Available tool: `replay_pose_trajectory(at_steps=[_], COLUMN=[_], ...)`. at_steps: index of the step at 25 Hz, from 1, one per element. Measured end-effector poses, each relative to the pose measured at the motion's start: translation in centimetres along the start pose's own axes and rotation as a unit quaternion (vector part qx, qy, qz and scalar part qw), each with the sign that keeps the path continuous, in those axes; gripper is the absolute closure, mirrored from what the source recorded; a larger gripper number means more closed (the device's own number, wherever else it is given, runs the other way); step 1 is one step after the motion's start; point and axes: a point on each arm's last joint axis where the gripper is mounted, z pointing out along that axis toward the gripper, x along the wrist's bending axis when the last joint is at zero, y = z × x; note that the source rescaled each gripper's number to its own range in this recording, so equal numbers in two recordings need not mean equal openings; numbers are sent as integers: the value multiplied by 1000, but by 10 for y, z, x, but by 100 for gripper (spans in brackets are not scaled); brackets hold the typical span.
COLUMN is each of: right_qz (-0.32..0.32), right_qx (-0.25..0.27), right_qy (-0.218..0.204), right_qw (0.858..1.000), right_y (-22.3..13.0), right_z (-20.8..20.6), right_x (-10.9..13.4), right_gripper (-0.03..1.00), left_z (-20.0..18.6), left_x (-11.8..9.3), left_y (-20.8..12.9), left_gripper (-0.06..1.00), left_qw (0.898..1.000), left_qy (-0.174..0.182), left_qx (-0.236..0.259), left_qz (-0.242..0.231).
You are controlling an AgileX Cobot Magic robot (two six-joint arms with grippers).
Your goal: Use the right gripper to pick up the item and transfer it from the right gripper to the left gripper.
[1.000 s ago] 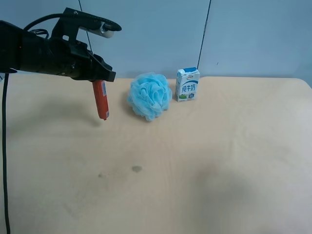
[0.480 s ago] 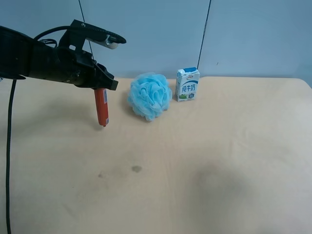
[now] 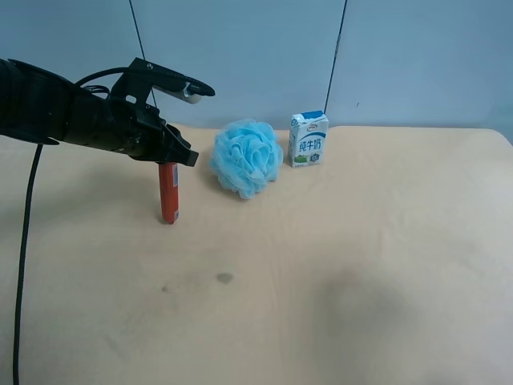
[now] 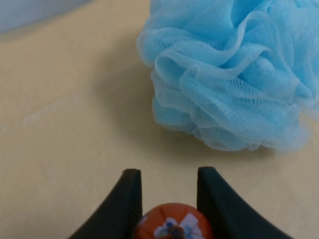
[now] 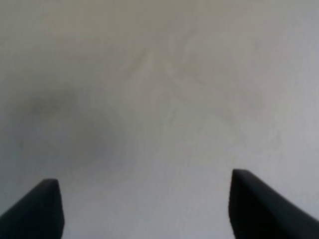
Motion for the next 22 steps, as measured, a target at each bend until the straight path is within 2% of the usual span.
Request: replay_pose_trajectory(at_steps=[8, 9, 11, 15, 17, 19, 22], right_qz=[0, 0, 0, 0, 0, 0, 0], right_qx=[0, 0, 0, 0, 0, 0, 0], right_qy=[0, 0, 0, 0, 0, 0, 0], right_qw=[1000, 1000, 1000, 1000, 1000, 1000, 1000], right_y=[0, 0, 0, 0, 0, 0, 0], right_z=[0, 0, 0, 0, 0, 0, 0], right_x=[0, 0, 0, 0, 0, 0, 0], right_gripper=[34, 34, 34, 34, 34, 34, 34], left_z=[0, 0, 0, 0, 0, 0, 0], left_x=[0, 0, 0, 0, 0, 0, 0], left_y=[0, 0, 0, 0, 0, 0, 0], left_gripper=[94, 91, 77, 38, 25, 16, 13], left_qw=[1000, 1000, 1000, 1000, 1000, 1000, 1000], left_qy=[0, 0, 0, 0, 0, 0, 0], left_qx=[0, 0, 0, 0, 0, 0, 0], left_qz=[0, 0, 0, 0, 0, 0, 0])
